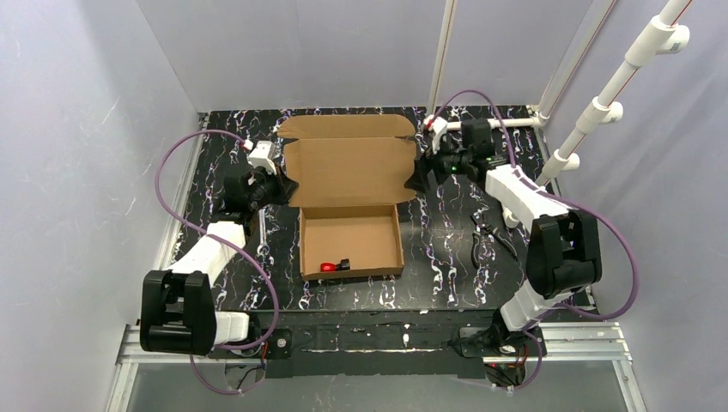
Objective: Fold the paper box
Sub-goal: Close the paper box at the center of the board.
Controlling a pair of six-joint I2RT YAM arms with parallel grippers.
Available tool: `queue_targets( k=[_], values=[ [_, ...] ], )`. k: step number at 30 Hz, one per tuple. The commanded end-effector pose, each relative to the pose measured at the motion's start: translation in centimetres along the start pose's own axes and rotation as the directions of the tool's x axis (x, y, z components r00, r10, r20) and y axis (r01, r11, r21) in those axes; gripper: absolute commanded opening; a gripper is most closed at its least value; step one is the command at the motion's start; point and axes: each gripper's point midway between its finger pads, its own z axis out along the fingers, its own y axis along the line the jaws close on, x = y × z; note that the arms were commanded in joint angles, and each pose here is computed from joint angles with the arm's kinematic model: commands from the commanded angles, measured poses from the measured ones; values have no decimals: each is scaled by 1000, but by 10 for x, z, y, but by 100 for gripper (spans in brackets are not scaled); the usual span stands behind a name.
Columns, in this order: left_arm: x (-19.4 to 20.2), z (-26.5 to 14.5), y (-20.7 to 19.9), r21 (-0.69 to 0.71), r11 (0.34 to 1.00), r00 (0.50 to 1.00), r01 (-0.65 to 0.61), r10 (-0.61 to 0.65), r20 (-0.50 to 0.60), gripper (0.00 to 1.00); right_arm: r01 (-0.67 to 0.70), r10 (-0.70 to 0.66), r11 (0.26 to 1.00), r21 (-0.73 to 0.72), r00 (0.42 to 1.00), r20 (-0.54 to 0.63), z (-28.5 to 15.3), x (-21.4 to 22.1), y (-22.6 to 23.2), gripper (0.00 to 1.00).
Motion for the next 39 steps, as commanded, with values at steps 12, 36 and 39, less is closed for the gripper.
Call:
queue_targets(
  k=[12, 36, 39],
  values=[
    [-19, -16, -17, 60, 980, 973, -189, 178, 148, 0, -115, 138, 979, -167, 981, 136, -2, -49, -23, 97],
    [-30, -32, -47, 165, 985, 982, -44, 12, 188, 35, 44, -37, 998, -36, 984, 174, -20, -79, -21, 2],
    [-33, -39, -49, 172, 985, 979, 0, -34, 200, 48, 118, -106, 991, -66, 981, 164, -20, -77, -17, 1]
  ],
)
